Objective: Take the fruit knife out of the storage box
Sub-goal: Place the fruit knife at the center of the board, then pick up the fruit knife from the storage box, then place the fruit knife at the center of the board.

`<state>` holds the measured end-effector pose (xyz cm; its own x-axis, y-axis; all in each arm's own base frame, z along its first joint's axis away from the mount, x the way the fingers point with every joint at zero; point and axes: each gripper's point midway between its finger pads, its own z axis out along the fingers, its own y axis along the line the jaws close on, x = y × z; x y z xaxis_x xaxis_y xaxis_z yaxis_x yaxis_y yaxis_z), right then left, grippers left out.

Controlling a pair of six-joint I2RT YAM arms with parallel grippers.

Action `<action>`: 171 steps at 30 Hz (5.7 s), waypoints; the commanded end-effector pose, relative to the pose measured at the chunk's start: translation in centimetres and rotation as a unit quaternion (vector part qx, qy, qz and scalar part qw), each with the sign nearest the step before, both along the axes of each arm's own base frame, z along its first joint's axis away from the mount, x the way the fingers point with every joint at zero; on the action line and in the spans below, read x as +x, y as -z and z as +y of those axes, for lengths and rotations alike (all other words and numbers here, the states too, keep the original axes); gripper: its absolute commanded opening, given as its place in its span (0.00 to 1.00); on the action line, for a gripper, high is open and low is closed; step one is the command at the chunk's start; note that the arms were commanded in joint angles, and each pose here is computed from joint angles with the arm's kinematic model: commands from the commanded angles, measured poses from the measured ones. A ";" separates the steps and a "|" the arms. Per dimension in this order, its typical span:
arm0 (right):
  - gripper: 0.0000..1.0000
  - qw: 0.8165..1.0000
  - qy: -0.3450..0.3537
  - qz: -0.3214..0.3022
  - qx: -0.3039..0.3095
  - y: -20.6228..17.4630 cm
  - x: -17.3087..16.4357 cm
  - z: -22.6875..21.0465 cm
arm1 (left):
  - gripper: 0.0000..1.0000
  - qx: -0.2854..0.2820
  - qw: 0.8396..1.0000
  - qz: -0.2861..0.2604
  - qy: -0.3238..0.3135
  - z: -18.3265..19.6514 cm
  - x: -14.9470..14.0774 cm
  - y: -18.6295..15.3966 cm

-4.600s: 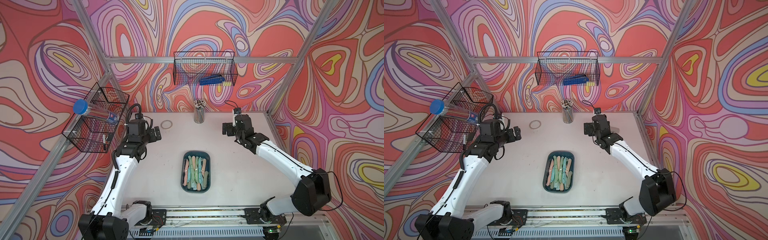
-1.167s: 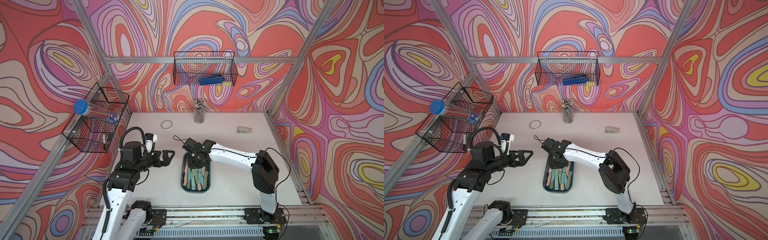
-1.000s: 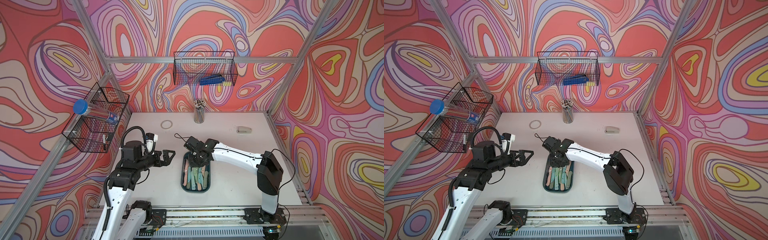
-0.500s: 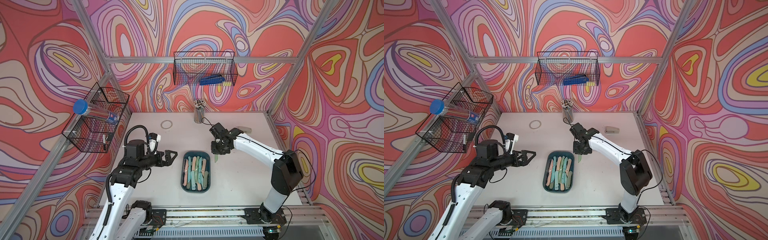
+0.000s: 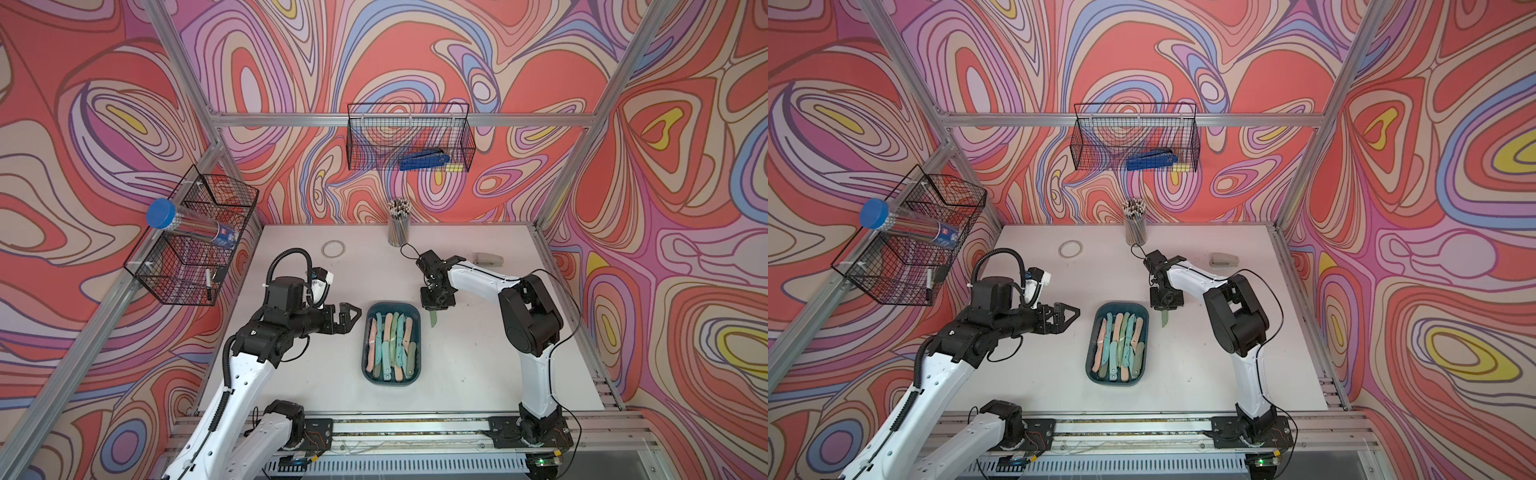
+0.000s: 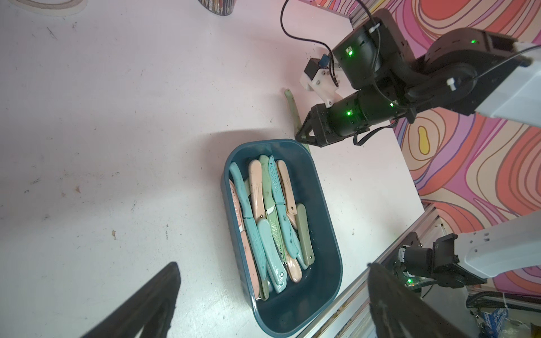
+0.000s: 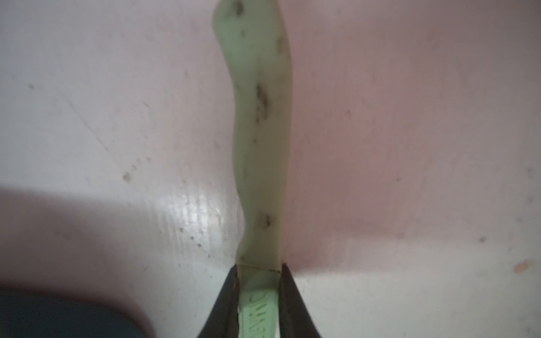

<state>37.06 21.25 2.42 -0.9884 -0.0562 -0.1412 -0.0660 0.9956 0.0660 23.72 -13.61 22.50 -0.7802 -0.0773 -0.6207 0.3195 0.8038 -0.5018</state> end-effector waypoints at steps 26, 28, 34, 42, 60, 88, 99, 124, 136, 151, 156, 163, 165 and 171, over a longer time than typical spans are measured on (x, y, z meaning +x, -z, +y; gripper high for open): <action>0.33 1.000 0.014 -0.008 0.020 -1.0 1.4 -0.4 | 0.99 0.033 0.999 -0.002 0.006 -0.1 -0.3 0.2; 0.37 0.999 0.016 -0.015 0.024 -1.8 1.4 -0.4 | 1.00 0.034 0.999 -0.002 0.005 -0.1 -0.3 0.3; 0.38 0.998 0.025 -0.049 0.044 -5.9 0.6 -0.1 | 0.99 0.037 0.999 -0.003 0.001 0.1 -0.3 0.3; 0.38 0.990 -0.057 -0.087 0.092 -12.6 -4.8 7.2 | 0.99 0.046 0.999 -0.007 -0.011 0.6 -0.2 0.3; 0.35 0.995 -0.052 0.010 0.081 -5.4 -11.7 13.5 | 0.99 0.044 0.999 -0.018 -0.013 0.7 -0.5 -0.1; 0.12 0.998 -0.046 0.029 0.034 0.8 -10.5 13.9 | 0.99 0.046 0.999 -0.020 -0.012 0.8 -0.7 -0.2; 0.04 0.998 -0.039 -0.001 0.056 -2.4 -10.1 13.9 | 0.99 0.046 0.999 -0.020 -0.011 0.7 -0.7 -0.2; 0.01 0.973 0.003 -0.120 0.199 -13.4 -1.7 1.9 | 0.99 0.028 0.999 -0.010 0.042 -1.6 -1.7 0.0; 0.05 0.974 -0.068 -0.049 0.212 -4.0 1.9 0.1 | 0.99 0.014 0.999 -0.025 0.024 -1.8 -1.5 -1.7; 0.05 0.971 -0.038 -0.018 0.236 -1.3 4.1 -1.5 | 0.99 0.005 0.999 -0.034 0.023 -2.3 -0.6 -0.9; 0.07 0.972 -0.026 -0.006 0.233 -0.4 3.9 -1.7 | 1.00 0.012 0.999 -0.038 0.018 -2.1 -0.3 -1.0; 0.13 0.976 0.008 -0.002 0.218 0.7 4.2 -3.4 | 0.99 0.013 0.999 -0.040 0.015 -2.0 -0.3 -1.0; 0.14 0.976 0.011 -0.002 0.216 0.8 4.2 -3.6 | 1.00 0.014 0.999 -0.040 0.013 -1.9 -0.3 -0.9; 0.21 0.977 0.016 -0.001 0.214 0.9 4.2 -4.0 | 0.99 0.016 0.999 -0.043 0.010 -1.8 -0.3 -1.0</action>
<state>41.53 17.71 2.72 -0.9854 0.0287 -0.1677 -0.0577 0.8708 0.4882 23.33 -15.48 23.07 -0.7448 -0.0313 -0.6666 0.3721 0.8097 -0.4538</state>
